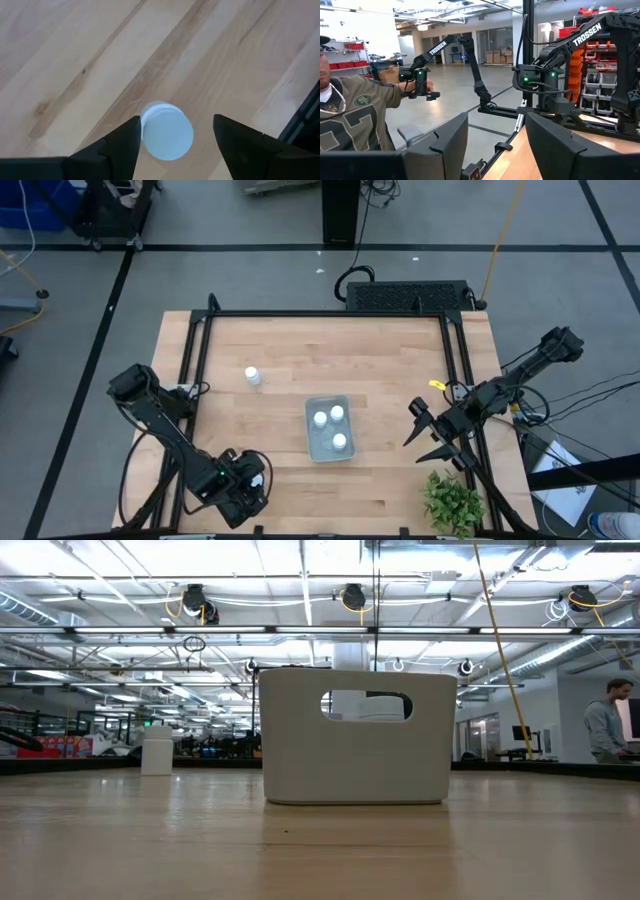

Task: Pick and place pill bottles into a basket
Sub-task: Put the white medicine bottle into the gray bin

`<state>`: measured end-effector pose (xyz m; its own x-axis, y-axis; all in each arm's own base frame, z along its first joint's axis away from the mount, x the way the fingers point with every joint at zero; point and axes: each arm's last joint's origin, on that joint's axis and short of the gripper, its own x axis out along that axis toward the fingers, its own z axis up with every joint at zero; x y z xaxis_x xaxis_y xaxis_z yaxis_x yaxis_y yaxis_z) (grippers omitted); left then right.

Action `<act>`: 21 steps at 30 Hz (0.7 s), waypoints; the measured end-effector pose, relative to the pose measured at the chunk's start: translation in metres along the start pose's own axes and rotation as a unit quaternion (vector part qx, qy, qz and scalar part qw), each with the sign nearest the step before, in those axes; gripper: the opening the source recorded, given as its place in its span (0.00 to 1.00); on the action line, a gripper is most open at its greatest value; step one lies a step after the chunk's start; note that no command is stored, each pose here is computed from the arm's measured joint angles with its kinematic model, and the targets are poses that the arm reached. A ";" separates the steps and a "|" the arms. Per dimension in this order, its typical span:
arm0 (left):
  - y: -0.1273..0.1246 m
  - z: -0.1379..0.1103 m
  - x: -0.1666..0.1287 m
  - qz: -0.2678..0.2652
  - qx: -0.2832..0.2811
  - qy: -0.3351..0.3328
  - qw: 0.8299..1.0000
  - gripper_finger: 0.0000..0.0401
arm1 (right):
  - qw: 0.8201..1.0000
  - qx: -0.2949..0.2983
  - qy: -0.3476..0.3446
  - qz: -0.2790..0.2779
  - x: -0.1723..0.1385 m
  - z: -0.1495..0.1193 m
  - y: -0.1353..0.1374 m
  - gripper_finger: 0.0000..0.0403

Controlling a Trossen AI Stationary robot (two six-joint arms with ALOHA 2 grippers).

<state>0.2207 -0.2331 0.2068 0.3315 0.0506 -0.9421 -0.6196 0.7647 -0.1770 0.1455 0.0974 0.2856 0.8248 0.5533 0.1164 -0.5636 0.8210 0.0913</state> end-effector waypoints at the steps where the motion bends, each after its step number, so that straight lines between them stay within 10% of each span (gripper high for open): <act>1: 0.000 0.000 0.000 0.000 0.000 0.001 1.000 0.62 | 1.000 0.000 0.000 0.000 0.000 0.000 0.000 0.48; 21: -0.004 -0.007 0.019 0.021 0.013 0.032 0.999 0.61 | 1.000 0.000 -0.003 0.000 0.000 -0.002 0.000 0.48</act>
<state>0.2241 -0.2397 0.1879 0.2600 0.0422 -0.9647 -0.6131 0.7790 -0.1312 0.1454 0.0974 0.2835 0.8242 0.5530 0.1221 -0.5641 0.8206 0.0916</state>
